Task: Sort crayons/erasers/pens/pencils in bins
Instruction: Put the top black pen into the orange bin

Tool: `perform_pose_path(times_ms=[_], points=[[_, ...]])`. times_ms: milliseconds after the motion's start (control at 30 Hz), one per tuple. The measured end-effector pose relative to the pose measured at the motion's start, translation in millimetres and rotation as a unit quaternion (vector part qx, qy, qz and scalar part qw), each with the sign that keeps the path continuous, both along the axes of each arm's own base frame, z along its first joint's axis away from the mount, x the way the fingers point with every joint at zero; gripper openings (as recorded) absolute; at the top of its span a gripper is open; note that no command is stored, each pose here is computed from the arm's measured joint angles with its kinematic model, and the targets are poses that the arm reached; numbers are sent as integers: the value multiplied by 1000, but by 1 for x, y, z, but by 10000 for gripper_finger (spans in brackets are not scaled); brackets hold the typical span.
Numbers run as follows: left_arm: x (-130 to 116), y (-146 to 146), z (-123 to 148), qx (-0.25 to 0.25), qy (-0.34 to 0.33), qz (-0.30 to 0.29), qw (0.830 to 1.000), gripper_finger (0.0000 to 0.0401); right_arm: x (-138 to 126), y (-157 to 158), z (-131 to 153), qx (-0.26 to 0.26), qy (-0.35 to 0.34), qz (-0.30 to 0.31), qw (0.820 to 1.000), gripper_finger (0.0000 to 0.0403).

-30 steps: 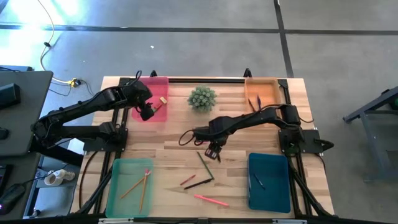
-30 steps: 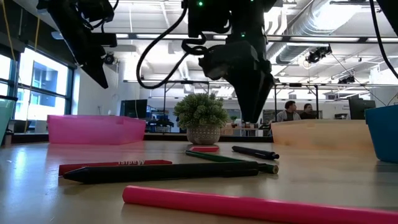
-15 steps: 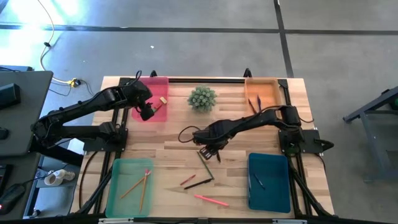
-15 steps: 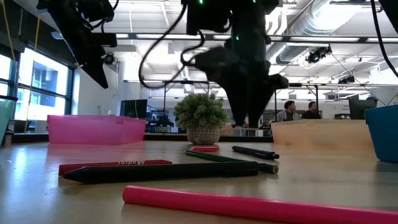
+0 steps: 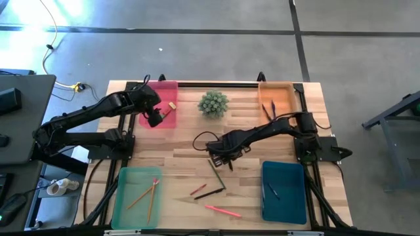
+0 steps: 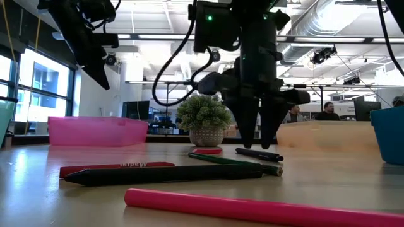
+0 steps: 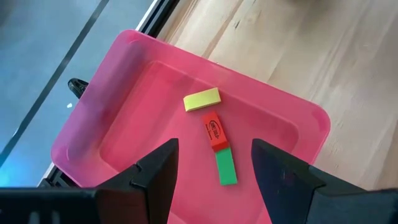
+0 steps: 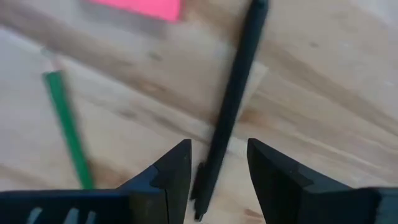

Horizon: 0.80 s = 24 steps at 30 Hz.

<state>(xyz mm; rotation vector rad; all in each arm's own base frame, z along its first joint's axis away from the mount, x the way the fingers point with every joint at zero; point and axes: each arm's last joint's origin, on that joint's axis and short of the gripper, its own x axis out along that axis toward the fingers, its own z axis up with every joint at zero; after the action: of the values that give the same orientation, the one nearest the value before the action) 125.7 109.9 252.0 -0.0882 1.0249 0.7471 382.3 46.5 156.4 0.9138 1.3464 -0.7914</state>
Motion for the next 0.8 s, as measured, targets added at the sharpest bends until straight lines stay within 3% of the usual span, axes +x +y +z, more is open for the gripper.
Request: perform_pose_path(times_ms=[467,800], points=[[0,0,0,-2,-2,-3,1000,190,2,0,-15,-4,21,-30,999,145],[0,0,0,-4,-4,-4,1000,190,0,0,-16,-4,37,-40,998,36]])
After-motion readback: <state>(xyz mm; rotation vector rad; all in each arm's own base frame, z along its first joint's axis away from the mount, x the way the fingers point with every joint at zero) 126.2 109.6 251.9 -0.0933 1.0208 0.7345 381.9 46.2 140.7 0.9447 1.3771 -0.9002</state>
